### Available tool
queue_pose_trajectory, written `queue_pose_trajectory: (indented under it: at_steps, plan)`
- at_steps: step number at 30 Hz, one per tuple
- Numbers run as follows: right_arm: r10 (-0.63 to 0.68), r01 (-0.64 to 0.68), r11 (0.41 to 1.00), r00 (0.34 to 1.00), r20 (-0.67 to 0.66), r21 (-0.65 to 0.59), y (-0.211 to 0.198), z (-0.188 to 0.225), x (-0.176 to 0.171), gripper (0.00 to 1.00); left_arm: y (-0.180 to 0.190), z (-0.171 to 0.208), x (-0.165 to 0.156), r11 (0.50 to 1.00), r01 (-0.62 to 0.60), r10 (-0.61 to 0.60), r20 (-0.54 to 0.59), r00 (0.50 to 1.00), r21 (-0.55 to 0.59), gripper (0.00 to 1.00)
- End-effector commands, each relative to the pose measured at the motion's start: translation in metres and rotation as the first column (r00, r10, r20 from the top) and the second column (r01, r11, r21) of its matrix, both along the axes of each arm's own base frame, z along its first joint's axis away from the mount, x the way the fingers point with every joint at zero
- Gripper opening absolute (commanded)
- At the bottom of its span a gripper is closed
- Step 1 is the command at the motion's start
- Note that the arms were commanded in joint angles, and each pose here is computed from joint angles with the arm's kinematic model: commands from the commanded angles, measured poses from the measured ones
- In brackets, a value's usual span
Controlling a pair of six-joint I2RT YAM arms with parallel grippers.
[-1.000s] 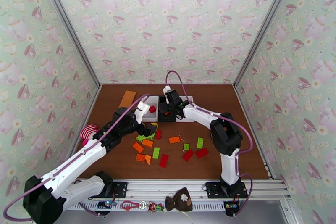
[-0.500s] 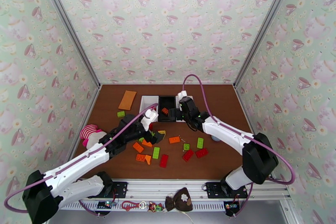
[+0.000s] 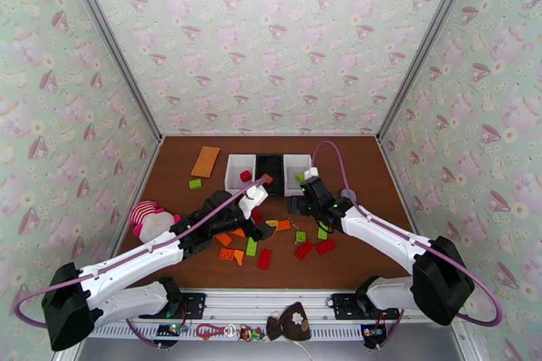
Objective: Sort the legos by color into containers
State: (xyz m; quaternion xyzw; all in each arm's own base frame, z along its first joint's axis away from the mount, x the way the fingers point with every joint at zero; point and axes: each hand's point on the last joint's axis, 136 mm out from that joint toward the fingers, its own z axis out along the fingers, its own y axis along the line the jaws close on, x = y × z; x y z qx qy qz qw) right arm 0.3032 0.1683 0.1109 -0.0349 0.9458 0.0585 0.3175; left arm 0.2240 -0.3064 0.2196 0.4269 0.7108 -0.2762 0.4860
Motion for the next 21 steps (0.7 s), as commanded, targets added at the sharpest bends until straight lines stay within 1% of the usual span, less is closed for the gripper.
queue_pose_trajectory:
  at_steps: [1, 3, 5, 8, 9, 14, 17, 21]
  plan:
    - [-0.128, 0.125, 0.990, 0.991, -0.049, -0.068, -0.031, -0.012, -0.013, 0.99, -0.009, -0.002, -0.005, 0.999, 0.027, -0.027, 0.001, 1.000, -0.021, 1.00]
    - [-0.168, 0.164, 0.984, 0.984, -0.065, -0.067, -0.039, -0.016, -0.018, 1.00, -0.015, -0.002, -0.009, 0.999, 0.048, -0.048, 0.004, 0.999, -0.021, 1.00]
    - [-0.184, 0.178, 0.981, 0.980, -0.082, -0.073, -0.045, -0.018, -0.022, 0.98, -0.022, -0.001, -0.012, 0.997, 0.074, -0.074, 0.010, 0.997, -0.025, 1.00]
    - [-0.191, 0.182, 0.981, 0.969, -0.157, -0.073, -0.053, -0.024, -0.029, 0.98, -0.031, 0.002, -0.016, 0.993, 0.118, -0.118, 0.003, 0.993, -0.021, 1.00]
    - [-0.199, 0.187, 0.979, 0.964, -0.179, -0.079, -0.057, -0.027, -0.030, 0.97, -0.035, 0.004, -0.020, 0.988, 0.152, -0.152, 0.004, 0.988, -0.022, 1.00]
    - [-0.206, 0.191, 0.978, 0.947, -0.247, -0.085, -0.060, -0.044, -0.031, 0.91, -0.046, 0.000, -0.033, 0.961, 0.277, -0.277, 0.013, 0.961, 0.006, 1.00]
    - [-0.229, 0.204, 0.972, 0.935, -0.269, -0.120, -0.066, -0.053, -0.033, 0.86, -0.050, -0.005, -0.033, 0.956, 0.293, -0.293, 0.012, 0.956, 0.011, 1.00]
    - [-0.257, 0.231, 0.966, 0.919, -0.299, -0.120, -0.066, -0.064, -0.035, 0.79, -0.054, -0.006, -0.033, 0.950, 0.313, -0.313, 0.015, 0.950, 0.004, 1.00]
